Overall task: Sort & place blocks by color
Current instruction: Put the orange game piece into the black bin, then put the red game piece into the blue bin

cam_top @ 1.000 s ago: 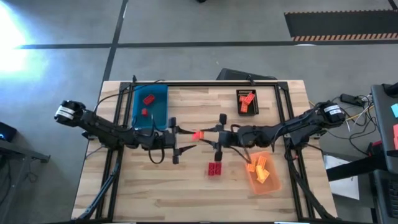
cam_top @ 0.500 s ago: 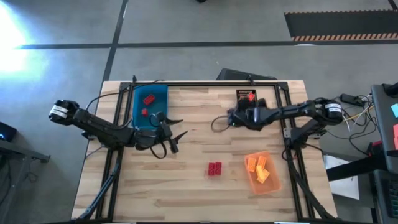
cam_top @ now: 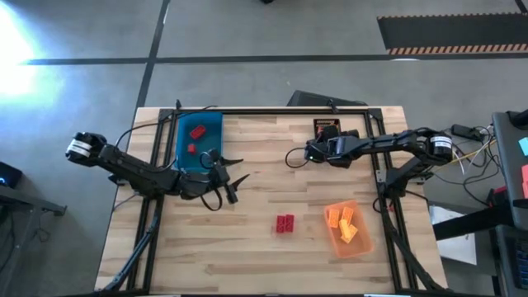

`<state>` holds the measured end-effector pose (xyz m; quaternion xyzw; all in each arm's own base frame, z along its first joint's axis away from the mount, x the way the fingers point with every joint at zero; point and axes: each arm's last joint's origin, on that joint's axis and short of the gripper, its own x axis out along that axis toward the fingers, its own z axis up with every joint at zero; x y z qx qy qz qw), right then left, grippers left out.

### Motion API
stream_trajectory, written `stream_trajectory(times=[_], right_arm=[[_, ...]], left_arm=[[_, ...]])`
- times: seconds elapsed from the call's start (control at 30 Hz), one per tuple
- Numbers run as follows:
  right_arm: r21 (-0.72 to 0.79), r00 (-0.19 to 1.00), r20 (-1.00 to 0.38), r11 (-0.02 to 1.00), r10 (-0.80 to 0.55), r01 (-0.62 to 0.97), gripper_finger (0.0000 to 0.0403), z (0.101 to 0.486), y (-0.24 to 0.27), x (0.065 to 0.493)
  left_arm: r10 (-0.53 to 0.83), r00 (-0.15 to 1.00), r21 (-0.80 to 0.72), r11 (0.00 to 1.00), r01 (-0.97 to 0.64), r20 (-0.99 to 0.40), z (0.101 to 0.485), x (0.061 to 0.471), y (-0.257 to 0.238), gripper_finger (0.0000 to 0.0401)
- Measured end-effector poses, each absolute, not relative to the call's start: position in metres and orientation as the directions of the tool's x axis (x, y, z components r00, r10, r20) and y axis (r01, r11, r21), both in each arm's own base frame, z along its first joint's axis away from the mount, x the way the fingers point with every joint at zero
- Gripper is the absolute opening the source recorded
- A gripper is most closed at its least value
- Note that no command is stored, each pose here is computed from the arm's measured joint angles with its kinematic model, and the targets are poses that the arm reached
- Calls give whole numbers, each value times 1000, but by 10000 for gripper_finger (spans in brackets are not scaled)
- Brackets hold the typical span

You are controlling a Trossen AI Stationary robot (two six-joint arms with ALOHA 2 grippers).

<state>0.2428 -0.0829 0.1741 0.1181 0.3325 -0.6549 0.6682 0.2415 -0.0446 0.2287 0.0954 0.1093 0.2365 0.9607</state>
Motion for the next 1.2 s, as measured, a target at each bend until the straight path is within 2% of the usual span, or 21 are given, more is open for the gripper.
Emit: stream_trajectory(times=[0.13,0.27,0.4,0.5,0.7,0.8,1.03,1.2], right_arm=[[-282,-74,-599,123,-797,951,258,176,-83,244],[-257,-33,-615,161,-788,953,264,186,-81,250],[-223,57,-655,265,-753,938,258,201,-73,264],[-184,163,-709,403,-686,896,250,214,-61,276],[-85,405,-804,757,-436,647,240,230,-11,297],[-30,484,-821,870,-302,492,240,231,21,300],[114,557,-830,966,-34,230,235,232,81,296],[139,602,-798,982,35,128,208,245,108,295]], left_arm=[[475,864,234,870,-434,-165,229,242,-45,228],[475,864,225,871,-436,-165,229,241,-45,228],[474,864,170,877,-449,-166,229,241,-45,228],[455,874,128,890,-438,-170,228,242,-45,228],[362,913,64,932,-356,-190,227,242,-50,228],[328,925,40,944,-327,-193,227,241,-54,228],[253,947,33,967,-252,-196,227,238,-69,228],[202,958,14,979,-203,-206,224,236,-80,228]])
